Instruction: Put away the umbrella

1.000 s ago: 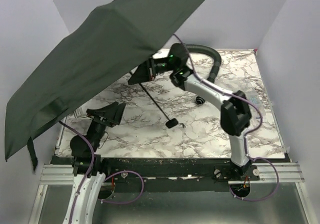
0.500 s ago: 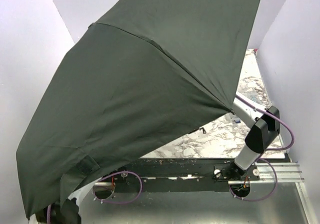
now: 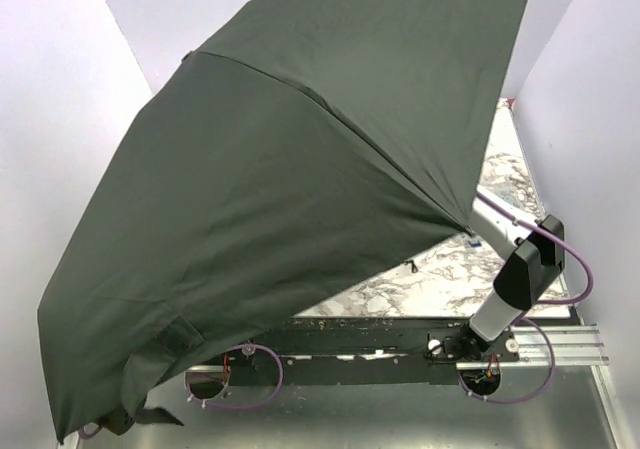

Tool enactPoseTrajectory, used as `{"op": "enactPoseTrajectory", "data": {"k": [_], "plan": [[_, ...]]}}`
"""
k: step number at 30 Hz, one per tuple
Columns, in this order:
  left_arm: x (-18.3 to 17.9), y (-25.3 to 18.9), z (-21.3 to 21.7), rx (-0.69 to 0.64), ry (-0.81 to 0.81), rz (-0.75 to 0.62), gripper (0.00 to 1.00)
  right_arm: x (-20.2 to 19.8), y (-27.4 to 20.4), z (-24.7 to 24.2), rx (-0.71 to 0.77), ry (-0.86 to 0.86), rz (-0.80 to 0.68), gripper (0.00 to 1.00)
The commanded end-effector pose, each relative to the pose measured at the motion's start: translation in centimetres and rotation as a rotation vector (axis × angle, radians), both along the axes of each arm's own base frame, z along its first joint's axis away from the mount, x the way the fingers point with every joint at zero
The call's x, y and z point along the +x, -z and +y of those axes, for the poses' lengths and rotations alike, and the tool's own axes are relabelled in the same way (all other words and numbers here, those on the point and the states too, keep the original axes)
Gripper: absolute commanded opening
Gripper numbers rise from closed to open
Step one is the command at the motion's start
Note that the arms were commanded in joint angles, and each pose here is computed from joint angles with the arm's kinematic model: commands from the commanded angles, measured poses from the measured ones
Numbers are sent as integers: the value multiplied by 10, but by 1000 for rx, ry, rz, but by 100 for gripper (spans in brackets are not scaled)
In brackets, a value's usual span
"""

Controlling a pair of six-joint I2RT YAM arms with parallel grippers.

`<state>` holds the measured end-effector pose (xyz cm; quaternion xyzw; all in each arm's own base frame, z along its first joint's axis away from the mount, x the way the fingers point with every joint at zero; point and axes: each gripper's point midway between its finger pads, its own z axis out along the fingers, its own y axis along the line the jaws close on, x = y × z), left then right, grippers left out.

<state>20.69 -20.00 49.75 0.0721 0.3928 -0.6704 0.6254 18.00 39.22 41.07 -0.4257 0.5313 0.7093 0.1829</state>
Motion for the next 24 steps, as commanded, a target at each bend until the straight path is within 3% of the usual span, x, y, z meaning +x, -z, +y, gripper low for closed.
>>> {"op": "enactPoseTrajectory", "data": {"k": [1, 2, 4, 5, 7, 9, 13, 17, 19, 20, 22, 23, 24], "plan": [[0, -18, -4, 5, -12, -52, 15, -12, -15, -13, 38, -18, -74, 1], [1, -18, -5, 7, -16, -51, 3, -11, -14, -14, 33, -10, -74, 1], [3, -18, -5, 19, -37, -36, 0, -4, -10, -14, 14, 24, -86, 1], [5, -16, -6, 36, -52, -19, 0, 4, -6, -12, 4, 66, -128, 7], [11, -16, -5, 79, -112, 34, 0, 22, 8, -11, -87, 197, -226, 33], [19, -12, -5, 124, -174, 116, 0, 38, 15, -12, -132, 287, -321, 51], [32, -5, -6, 153, -269, 271, 0, 43, 15, -17, -147, 323, -402, 65], [38, -3, -21, 191, -304, 330, 0, 41, 9, -17, -134, 316, -416, 64], [40, -5, -26, 221, -335, 347, 0, 39, 8, -19, -133, 315, -425, 56], [40, -7, -27, 226, -343, 339, 0, 37, 7, -20, -127, 307, -425, 46], [37, -10, -32, 220, -325, 320, 0, 31, 2, -21, -111, 283, -421, 13], [35, -13, -34, 213, -309, 303, 0, 26, -2, -22, -97, 259, -406, 3], [32, -13, -37, 205, -288, 287, 0, 22, -6, -23, -82, 240, -395, 1]]}}
